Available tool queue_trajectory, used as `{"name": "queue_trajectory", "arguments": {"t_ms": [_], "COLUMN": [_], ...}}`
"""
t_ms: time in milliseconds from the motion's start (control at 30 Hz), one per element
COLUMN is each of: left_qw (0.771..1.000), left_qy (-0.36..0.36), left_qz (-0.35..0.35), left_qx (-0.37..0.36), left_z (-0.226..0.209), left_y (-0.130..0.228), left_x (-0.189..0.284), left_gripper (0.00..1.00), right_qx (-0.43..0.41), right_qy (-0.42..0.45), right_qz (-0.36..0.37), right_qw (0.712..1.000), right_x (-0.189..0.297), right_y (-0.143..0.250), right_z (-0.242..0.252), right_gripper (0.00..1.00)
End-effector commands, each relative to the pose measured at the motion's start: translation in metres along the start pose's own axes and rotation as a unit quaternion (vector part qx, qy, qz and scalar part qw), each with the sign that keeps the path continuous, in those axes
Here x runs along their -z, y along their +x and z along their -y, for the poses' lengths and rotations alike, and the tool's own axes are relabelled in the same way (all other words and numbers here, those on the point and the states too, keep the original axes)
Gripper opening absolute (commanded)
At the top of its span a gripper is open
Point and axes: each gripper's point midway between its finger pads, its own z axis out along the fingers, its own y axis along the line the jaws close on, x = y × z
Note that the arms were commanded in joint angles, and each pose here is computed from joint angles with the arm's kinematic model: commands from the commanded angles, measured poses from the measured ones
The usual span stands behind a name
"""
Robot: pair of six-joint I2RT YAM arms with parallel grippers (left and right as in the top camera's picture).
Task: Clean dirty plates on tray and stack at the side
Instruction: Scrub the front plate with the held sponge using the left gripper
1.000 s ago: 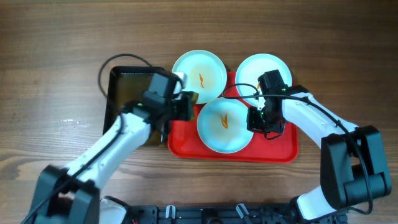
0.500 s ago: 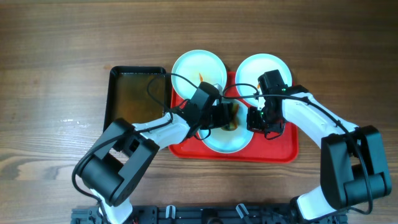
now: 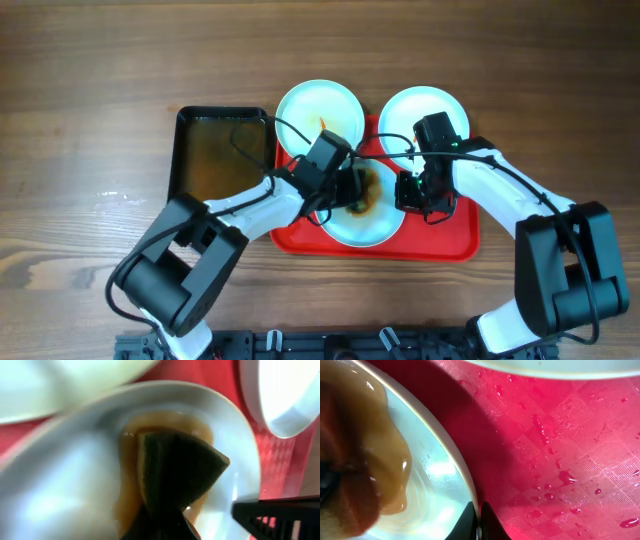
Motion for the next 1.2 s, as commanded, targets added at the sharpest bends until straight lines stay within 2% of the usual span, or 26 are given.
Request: {"name": "queue_trajectory", "arguments": {"t_ms": [0,200,333,433,500,667,800,933,967,1000,1033,1133,1167], "left_qw": [0.996,0.989,0.979,0.974,0.971,0.971,0.971,0.961,0.961,0.961,0.961,0.961,0.961], "left_qy": [-0.067,-0.048,-0.057,-0.1,-0.137,-0.195,-0.221,-0.269,-0.271,-0.272,-0.273,-0.27,-0.268], "left_qz": [0.037,0.083,0.134,0.176,0.174,0.121,0.07,0.033,0.028,0.024,0.023,0.033,0.038], "left_qx": [-0.038,-0.116,-0.14,-0.101,-0.093,-0.068,-0.057,-0.047,-0.046,-0.045,-0.045,-0.047,-0.048], "left_z": [-0.034,-0.006,-0.009,-0.042,-0.077,-0.138,-0.166,-0.196,-0.198,-0.2,-0.201,-0.199,-0.198], "left_y": [-0.014,-0.027,-0.047,-0.071,-0.082,-0.082,-0.071,-0.06,-0.058,-0.057,-0.057,-0.061,-0.064], "left_x": [0.021,0.081,0.127,0.158,0.17,0.158,0.131,0.113,0.111,0.109,0.108,0.107,0.107], "left_gripper": [0.04,0.04,0.04,0.04,0.04,0.04,0.04,0.07,0.13,0.35,0.49,0.73,0.73], "right_qx": [0.002,0.001,0.001,0.001,0.001,0.001,0.0,0.0,0.0,0.0,0.0,0.0,0.0], "right_qy": [0.021,0.021,0.021,0.021,0.021,0.021,0.022,0.022,0.022,0.022,0.022,0.022,0.022], "right_qz": [-0.006,-0.007,-0.008,-0.008,-0.008,-0.008,-0.011,-0.011,-0.011,-0.011,-0.011,-0.012,-0.012], "right_qw": [1.0,1.0,1.0,1.0,1.0,1.0,1.0,1.0,1.0,1.0,1.0,1.0,1.0], "right_x": [-0.004,-0.004,-0.004,-0.004,-0.004,-0.004,-0.004,-0.004,-0.004,-0.004,-0.004,-0.004,-0.004], "right_y": [0.002,0.003,0.003,0.003,0.003,0.003,0.005,0.005,0.005,0.005,0.005,0.005,0.005], "right_z": [0.009,0.009,0.009,0.009,0.009,0.009,0.01,0.01,0.01,0.01,0.01,0.01,0.01], "right_gripper": [0.04,0.04,0.04,0.04,0.04,0.04,0.04,0.04,0.04,0.04,0.04,0.04,0.04]}}
